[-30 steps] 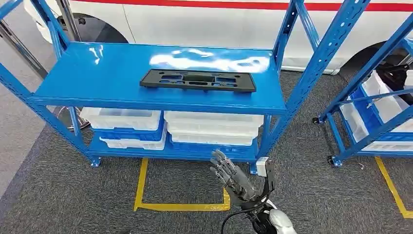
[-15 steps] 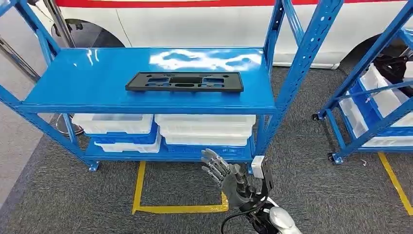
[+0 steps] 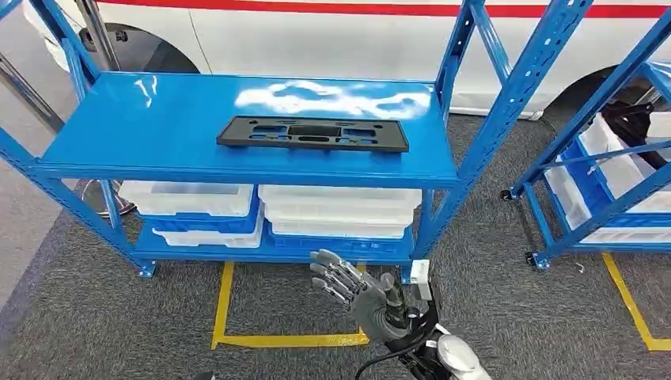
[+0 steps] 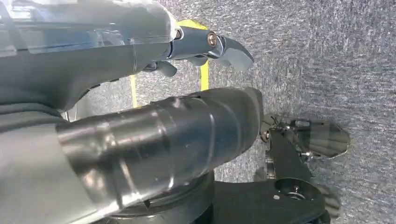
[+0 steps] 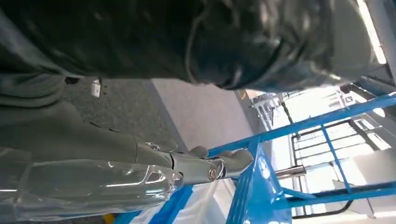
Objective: Take the parts from the cabinet and place them on the table.
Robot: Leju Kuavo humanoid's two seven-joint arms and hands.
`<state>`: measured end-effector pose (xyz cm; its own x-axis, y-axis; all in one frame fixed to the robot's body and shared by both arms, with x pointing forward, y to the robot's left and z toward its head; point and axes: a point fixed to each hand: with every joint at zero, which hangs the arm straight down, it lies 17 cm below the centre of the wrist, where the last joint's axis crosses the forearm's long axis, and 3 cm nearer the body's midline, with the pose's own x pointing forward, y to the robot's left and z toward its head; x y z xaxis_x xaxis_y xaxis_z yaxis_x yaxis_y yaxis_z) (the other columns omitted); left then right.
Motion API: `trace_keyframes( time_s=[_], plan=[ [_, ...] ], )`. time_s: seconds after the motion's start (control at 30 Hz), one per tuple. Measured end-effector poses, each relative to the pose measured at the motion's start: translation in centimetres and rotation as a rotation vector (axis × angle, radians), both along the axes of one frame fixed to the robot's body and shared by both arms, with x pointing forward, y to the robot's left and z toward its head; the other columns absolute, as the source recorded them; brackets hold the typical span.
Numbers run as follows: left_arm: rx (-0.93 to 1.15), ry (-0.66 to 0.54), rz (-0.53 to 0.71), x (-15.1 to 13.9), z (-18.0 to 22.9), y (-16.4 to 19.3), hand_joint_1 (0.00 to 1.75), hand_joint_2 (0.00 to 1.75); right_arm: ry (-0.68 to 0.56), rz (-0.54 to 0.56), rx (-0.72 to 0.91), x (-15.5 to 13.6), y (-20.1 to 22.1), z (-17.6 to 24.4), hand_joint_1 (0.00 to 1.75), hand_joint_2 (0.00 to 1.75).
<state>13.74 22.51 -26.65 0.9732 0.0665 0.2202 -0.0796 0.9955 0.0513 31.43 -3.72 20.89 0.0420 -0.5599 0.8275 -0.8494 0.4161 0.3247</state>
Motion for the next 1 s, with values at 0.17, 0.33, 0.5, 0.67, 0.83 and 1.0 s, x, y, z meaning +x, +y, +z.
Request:
trace_keyframes(
  time_s=[0.17,0.33,0.5,0.67,0.83,1.0],
  plan=[
    [-0.013,0.003,-0.003,0.1,0.1,-0.4,0.0,0.0,-0.014,0.02,-0.003,-0.3,0.0,0.2,0.0,0.0],
    [-0.024,0.008,-0.002,0.2,0.1,-0.9,0.0,0.0,-0.035,0.038,0.003,-0.5,0.2,0.8,0.0,0.0],
    [-0.019,0.008,0.0,0.3,0.2,-0.9,0.0,0.0,-0.05,0.025,0.017,-0.5,0.0,1.2,0.0,0.0],
    [-0.017,0.011,0.001,0.2,0.1,-0.9,0.0,0.0,-0.05,0.017,0.016,-0.4,0.0,1.1,0.0,0.0],
    [-0.022,0.011,0.001,0.2,0.2,-1.1,0.0,0.0,-0.055,0.014,0.022,-0.4,-0.1,1.2,0.0,0.0],
    [-0.025,0.007,0.0,0.4,0.2,-1.3,0.0,0.0,-0.084,-0.003,0.011,-0.3,0.0,1.7,0.0,0.0]
  ],
)
